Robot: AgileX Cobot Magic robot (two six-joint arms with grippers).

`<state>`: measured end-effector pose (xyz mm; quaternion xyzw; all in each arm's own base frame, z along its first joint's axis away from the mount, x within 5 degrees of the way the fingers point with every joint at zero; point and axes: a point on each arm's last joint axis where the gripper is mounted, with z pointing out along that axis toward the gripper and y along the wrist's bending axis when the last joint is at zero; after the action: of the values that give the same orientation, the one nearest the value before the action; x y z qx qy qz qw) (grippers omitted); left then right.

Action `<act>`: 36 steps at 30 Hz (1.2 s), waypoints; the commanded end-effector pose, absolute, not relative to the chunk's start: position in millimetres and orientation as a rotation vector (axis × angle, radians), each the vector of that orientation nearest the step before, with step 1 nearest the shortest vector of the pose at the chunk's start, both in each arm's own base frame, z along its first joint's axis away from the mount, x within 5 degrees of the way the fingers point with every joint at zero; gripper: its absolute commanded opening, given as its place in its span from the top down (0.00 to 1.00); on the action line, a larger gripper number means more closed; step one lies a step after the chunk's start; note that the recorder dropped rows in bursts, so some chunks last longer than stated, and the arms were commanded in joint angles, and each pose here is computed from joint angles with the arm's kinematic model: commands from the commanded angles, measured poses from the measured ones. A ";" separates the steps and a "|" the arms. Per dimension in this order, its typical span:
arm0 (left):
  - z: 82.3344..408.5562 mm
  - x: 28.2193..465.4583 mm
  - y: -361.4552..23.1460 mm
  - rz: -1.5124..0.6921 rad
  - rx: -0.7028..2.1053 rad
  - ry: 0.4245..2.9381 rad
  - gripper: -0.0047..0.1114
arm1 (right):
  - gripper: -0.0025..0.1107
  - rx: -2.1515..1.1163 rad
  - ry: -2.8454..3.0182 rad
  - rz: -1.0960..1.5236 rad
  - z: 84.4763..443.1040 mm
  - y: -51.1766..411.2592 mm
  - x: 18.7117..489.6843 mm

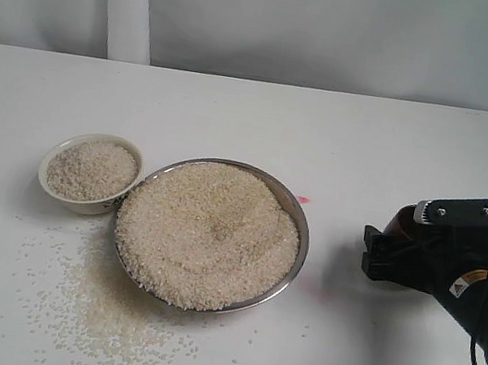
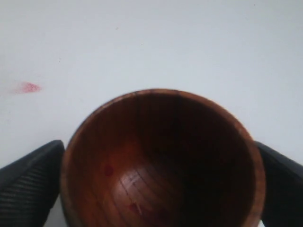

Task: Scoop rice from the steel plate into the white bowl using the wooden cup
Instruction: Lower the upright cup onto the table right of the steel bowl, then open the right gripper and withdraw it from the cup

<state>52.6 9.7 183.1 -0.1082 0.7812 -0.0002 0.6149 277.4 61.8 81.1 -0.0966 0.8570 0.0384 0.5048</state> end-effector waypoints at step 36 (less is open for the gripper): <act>183.3 53.1 9.4 -0.004 -0.244 1.798 0.96 | 0.98 -0.257 1.694 0.136 219.8 61.3 255.5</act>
<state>52.6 9.7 183.1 -0.1082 0.7812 -0.0002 0.6149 258.9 61.4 209.2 -0.1106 0.7612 0.0583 0.6363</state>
